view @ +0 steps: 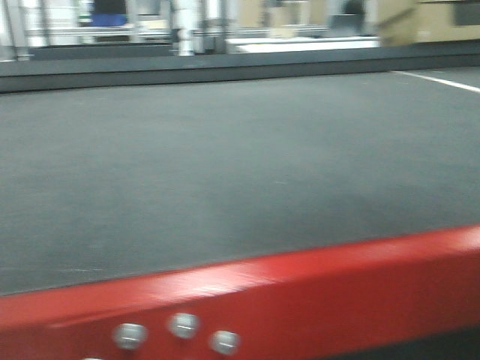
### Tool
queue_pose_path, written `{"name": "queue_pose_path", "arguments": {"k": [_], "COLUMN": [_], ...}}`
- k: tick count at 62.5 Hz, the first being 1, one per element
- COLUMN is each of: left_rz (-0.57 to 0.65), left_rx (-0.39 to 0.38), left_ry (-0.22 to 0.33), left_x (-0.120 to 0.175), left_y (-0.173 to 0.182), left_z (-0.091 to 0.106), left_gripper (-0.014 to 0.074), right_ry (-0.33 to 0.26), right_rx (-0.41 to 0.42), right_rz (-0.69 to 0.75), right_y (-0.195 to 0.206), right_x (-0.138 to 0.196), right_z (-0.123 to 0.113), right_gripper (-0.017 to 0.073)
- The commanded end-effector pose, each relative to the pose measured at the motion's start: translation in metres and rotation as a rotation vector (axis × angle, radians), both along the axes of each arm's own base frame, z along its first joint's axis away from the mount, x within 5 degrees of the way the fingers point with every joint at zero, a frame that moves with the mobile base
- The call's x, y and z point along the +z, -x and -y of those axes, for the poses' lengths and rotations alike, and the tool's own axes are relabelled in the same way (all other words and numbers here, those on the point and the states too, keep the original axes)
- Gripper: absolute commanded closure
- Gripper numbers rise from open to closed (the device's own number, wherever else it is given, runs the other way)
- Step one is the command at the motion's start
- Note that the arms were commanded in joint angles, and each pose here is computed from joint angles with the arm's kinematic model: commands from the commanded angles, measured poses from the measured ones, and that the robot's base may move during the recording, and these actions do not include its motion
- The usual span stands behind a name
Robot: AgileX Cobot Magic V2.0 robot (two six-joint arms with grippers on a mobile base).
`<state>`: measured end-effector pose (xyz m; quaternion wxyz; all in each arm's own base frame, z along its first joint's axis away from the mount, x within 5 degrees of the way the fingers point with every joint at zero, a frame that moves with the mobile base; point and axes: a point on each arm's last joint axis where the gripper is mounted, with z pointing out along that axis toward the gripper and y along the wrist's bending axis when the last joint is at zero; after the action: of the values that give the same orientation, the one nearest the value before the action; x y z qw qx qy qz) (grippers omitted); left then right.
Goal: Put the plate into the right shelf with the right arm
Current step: 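Hold the plate in the right gripper while the base turns away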
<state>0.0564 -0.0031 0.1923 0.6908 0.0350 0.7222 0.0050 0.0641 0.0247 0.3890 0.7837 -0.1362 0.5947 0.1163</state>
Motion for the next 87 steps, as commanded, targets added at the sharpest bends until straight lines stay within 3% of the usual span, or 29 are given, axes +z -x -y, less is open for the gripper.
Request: {"name": "queue_pose_path", "arguments": {"k": [1,87], "left_rz": [0.087,0.087], "left_rx": [0.012,0.012], "left_ry": [0.014,0.014], "left_x": [0.0055,0.0055], "left_y": [0.0004,0.0004], "left_z": [-0.0012,-0.0012], "left_gripper": [0.0640,0.0640], "right_ry": [-0.022,-0.022], "right_rx": [0.011,0.011], "right_rz": [0.106,0.107], "right_y": [0.0048,0.0048], "right_x": [0.0157,0.0158], "right_z": [0.0003,0.0003], "right_gripper": [0.0531,0.0531]}}
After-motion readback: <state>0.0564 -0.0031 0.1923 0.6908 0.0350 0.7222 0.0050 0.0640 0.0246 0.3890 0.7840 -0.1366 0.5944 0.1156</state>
